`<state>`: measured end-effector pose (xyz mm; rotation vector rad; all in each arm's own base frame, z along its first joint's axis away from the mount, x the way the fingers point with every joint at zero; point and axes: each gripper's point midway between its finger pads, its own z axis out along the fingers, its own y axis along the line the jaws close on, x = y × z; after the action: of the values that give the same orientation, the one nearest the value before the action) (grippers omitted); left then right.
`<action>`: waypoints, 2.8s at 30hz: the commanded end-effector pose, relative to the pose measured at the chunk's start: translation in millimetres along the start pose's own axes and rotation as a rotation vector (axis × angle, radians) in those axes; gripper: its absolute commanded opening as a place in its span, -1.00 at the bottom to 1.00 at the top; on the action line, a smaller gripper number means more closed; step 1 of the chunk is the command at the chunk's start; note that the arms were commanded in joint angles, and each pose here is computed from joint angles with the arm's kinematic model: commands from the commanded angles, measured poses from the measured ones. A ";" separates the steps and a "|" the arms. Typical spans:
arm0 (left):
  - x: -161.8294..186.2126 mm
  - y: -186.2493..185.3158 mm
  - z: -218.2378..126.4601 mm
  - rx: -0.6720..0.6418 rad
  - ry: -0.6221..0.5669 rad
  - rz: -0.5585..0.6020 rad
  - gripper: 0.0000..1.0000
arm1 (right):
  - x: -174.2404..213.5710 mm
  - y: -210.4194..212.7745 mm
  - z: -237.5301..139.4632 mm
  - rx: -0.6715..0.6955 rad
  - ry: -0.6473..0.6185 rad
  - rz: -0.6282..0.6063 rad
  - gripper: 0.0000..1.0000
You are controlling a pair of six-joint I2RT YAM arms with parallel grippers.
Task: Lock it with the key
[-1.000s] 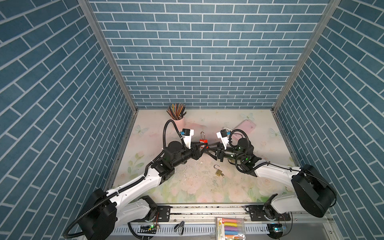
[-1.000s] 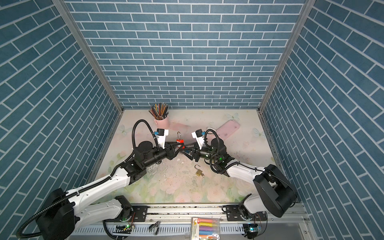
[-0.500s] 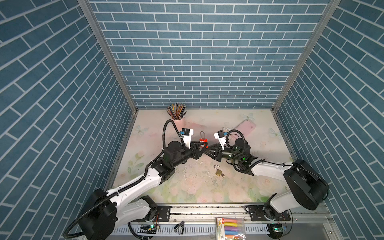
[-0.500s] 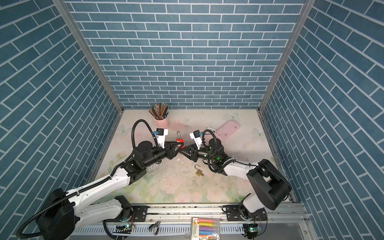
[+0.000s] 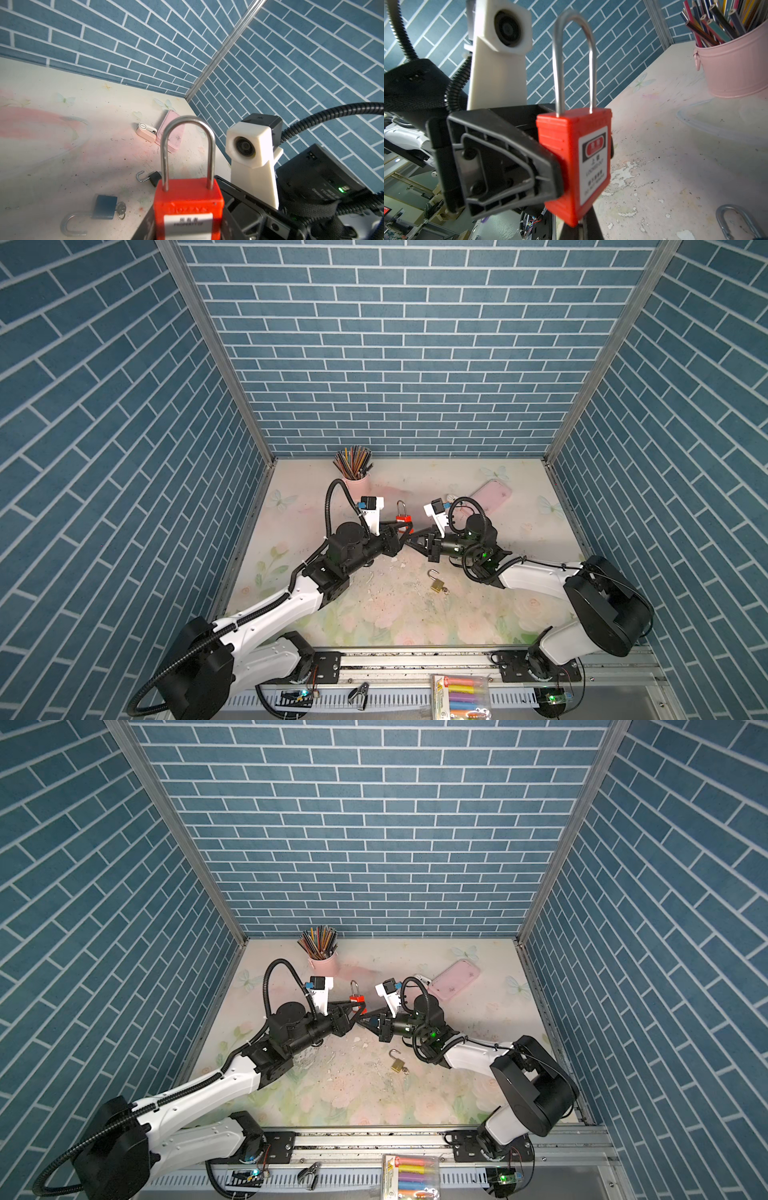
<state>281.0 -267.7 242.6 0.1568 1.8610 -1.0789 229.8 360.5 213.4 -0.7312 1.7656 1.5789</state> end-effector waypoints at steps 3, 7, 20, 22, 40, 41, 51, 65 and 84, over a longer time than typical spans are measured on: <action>-17.1 27.1 -4.1 -0.188 -0.060 -0.038 -1.00 | -10.7 -17.7 3.6 0.103 -0.013 0.022 -1.00; -15.2 45.1 -7.0 -0.312 -0.052 -0.039 -1.00 | -9.9 -32.7 4.3 0.183 -0.002 0.036 -1.00; -19.7 78.1 -18.1 -0.661 0.015 0.042 -1.00 | -6.0 -71.7 -2.0 0.408 0.014 0.037 -1.00; -19.6 83.4 -20.4 -0.707 0.022 0.034 -1.00 | -4.9 -74.4 -2.3 0.427 0.013 0.036 -1.00; -30.5 96.1 -9.6 -0.861 0.084 0.069 -1.00 | 9.4 -63.5 3.2 0.380 0.034 -0.004 -1.00; -29.8 97.7 -8.5 -0.857 0.087 0.056 -1.00 | 9.8 -62.1 3.7 0.373 0.037 -0.005 -1.00; -54.7 119.4 -9.5 -0.859 0.000 -0.049 -1.00 | 52.3 -53.4 7.3 0.305 0.141 0.006 -1.00; -115.1 148.3 -26.0 -0.872 -0.168 -0.163 -1.00 | 96.1 -46.0 6.0 0.285 0.225 0.019 -1.00; -82.6 138.9 -4.0 -0.618 -0.179 -0.478 -1.00 | 66.2 -40.1 54.0 0.165 0.152 -0.040 -1.00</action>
<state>340.0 -214.2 173.7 -0.5375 2.3847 -0.8576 264.0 399.1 154.6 -0.6187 1.9141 1.2708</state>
